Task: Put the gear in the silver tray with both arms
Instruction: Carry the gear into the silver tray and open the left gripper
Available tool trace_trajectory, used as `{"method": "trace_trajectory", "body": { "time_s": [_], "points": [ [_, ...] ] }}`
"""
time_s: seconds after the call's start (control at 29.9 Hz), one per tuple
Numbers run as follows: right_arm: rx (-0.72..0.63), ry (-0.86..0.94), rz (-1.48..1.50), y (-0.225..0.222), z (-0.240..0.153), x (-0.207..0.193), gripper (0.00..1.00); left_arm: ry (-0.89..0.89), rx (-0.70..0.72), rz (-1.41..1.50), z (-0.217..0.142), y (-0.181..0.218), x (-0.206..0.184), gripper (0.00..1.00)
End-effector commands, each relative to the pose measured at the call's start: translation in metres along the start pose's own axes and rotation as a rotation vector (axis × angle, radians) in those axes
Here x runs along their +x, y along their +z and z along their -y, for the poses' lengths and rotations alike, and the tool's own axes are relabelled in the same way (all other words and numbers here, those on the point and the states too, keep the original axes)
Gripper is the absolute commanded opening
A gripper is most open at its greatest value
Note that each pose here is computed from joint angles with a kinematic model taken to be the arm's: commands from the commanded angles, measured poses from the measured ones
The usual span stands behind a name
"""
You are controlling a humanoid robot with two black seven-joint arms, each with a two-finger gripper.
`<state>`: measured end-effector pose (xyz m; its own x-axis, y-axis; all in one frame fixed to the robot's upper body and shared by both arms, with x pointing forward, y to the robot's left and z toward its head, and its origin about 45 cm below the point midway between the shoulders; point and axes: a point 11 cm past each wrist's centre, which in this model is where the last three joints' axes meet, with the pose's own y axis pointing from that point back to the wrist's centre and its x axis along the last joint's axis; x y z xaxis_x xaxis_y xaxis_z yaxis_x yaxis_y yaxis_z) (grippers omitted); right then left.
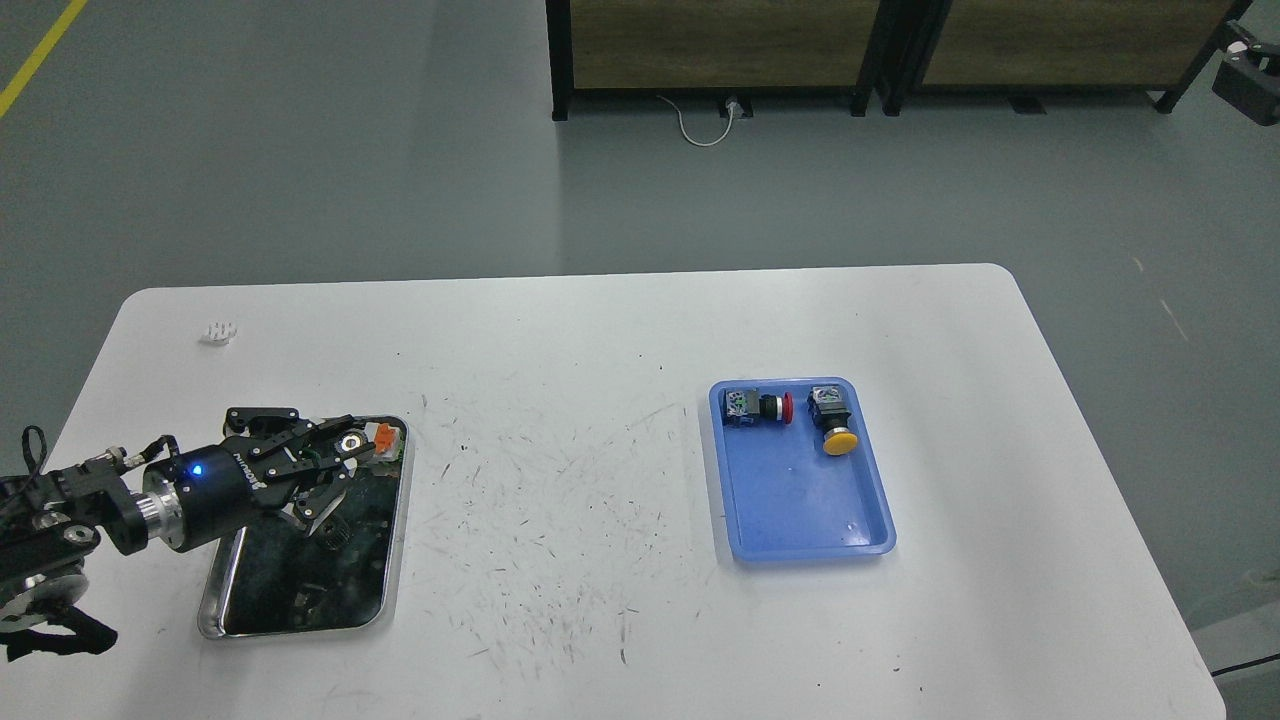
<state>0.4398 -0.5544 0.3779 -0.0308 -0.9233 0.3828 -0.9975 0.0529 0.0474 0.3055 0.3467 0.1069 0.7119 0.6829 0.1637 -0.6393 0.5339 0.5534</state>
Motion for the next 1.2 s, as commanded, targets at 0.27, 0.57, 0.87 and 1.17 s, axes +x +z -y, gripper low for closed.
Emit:
{"method": "trace_trajectory", "body": {
  "time_s": [0.27,0.57,0.87,1.17],
  "points": [
    [-0.011,-0.012,-0.011,0.004,0.006,-0.01,1.0,-0.052,0.055,-0.016,-0.033,-0.033,-0.028,0.21],
    [-0.012,-0.013,-0.014,0.003,0.007,-0.011,1.0,-0.055,0.075,-0.02,-0.031,-0.055,-0.046,0.23],
    [-0.012,-0.005,-0.017,0.003,0.007,-0.01,1.0,-0.026,0.107,-0.04,-0.035,-0.074,-0.048,0.26],
    [-0.013,-0.005,-0.017,0.004,0.007,-0.01,1.0,-0.013,0.114,-0.049,-0.037,-0.078,-0.048,0.32]
  ]
}}
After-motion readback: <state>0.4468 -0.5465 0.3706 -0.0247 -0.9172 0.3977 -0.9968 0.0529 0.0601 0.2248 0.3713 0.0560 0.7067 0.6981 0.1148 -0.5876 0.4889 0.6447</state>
